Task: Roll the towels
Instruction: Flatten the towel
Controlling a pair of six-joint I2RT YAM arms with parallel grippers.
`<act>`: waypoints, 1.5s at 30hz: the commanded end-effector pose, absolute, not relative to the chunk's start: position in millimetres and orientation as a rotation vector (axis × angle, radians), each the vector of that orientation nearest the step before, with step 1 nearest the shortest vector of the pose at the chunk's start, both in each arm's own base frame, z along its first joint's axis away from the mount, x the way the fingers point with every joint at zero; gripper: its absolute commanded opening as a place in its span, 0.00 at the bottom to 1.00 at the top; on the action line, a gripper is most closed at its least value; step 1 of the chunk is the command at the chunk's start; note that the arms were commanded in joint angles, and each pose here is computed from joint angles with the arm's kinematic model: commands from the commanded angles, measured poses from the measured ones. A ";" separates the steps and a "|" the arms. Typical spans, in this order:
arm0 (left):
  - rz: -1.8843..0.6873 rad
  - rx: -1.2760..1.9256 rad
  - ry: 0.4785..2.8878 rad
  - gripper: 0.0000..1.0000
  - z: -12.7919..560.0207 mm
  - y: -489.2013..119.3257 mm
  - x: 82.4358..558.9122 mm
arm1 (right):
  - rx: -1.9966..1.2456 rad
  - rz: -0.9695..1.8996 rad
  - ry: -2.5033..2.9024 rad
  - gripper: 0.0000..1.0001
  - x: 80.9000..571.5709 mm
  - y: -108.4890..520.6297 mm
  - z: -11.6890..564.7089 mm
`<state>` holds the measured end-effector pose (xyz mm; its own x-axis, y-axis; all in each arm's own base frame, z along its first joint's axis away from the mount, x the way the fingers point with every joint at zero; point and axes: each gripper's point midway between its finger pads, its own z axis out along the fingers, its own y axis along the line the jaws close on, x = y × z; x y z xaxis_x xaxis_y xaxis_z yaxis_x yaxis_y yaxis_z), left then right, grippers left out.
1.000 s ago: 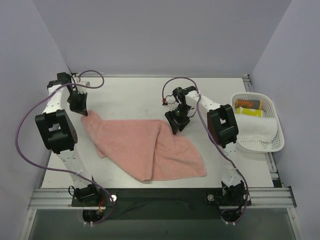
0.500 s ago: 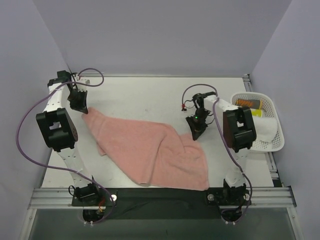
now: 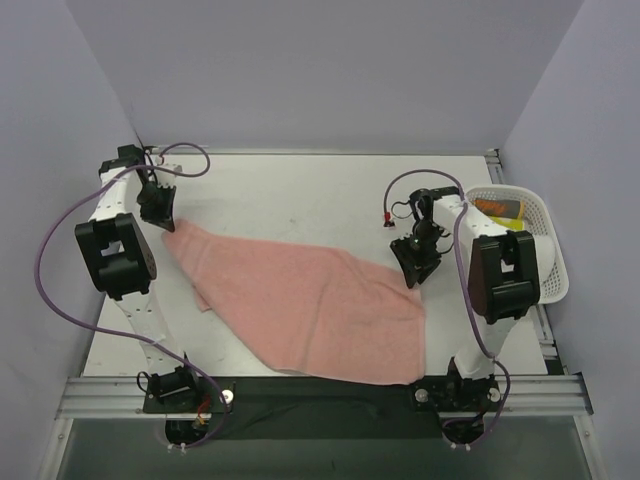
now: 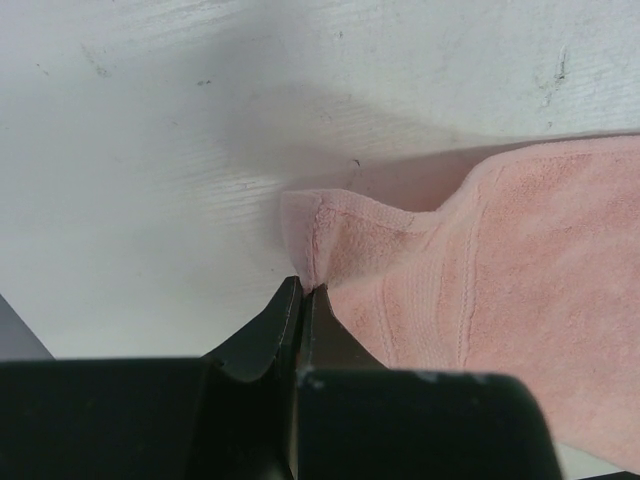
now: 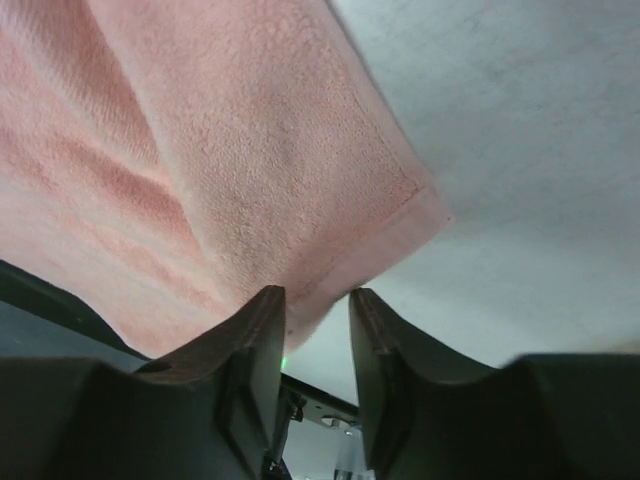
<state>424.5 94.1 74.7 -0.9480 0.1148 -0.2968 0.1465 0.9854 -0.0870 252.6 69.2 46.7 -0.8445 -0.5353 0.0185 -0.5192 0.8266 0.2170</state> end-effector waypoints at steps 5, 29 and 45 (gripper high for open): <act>-0.161 0.238 2.801 0.00 81.5 92.5 430.1 | 0.625 -0.258 -2.986 0.37 285.5 55.2 49.1; -0.239 0.257 2.792 0.02 71.4 82.9 442.5 | 0.416 -0.129 -3.031 0.15 329.3 45.9 -0.6; -0.264 0.219 2.816 0.43 50.4 79.3 461.2 | 0.428 -0.139 -3.080 0.00 329.4 42.9 19.3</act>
<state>451.5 86.0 53.3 -0.9442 0.1332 -0.3012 0.1800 0.9746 -0.1333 334.7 45.3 7.3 -0.9620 -0.2721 0.0218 -0.2692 0.9590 0.0891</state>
